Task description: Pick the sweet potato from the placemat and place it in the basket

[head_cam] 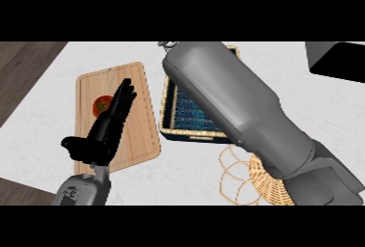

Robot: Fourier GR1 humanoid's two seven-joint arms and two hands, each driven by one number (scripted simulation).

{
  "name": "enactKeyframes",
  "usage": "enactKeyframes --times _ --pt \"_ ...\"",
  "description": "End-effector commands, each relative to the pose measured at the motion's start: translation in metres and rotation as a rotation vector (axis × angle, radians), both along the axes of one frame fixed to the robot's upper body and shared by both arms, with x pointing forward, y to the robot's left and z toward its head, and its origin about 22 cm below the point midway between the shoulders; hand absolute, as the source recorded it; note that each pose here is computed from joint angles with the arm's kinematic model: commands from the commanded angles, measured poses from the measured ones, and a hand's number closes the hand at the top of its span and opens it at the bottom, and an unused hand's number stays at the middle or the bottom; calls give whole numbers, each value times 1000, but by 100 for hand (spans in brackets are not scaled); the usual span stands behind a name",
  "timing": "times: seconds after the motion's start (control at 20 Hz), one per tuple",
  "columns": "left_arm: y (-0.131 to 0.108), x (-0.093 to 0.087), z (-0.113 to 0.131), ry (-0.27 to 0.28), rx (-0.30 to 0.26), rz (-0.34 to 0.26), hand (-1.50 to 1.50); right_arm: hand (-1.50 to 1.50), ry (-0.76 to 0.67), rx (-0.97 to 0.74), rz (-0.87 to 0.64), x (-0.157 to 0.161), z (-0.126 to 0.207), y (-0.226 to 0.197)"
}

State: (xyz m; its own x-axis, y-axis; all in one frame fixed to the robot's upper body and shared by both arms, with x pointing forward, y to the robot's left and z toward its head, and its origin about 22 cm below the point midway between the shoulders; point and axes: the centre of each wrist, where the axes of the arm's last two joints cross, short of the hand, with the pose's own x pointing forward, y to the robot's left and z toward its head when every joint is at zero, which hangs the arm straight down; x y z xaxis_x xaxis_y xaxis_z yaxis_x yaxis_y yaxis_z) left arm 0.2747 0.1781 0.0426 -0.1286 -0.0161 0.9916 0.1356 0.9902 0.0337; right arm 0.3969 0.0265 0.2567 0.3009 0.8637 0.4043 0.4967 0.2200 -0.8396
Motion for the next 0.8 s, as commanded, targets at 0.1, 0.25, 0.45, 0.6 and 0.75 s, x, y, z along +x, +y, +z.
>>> enactKeyframes --times 0.1,0.25,0.45,0.6,0.75 --pt "6 0 -4 25 8 32 0 150 29 174 -205 5 -7 3" --pt "14 3 2 2 5 51 0 150 31 160 -213 7 -4 4" --pt "10 -4 -9 6 -5 49 0 150 85 143 -233 12 -22 0" --pt "3 0 -6 5 -1 55 0 150 114 138 -231 12 -26 1" --pt "20 4 -4 -1 18 84 0 150 150 113 -239 13 -43 -2"
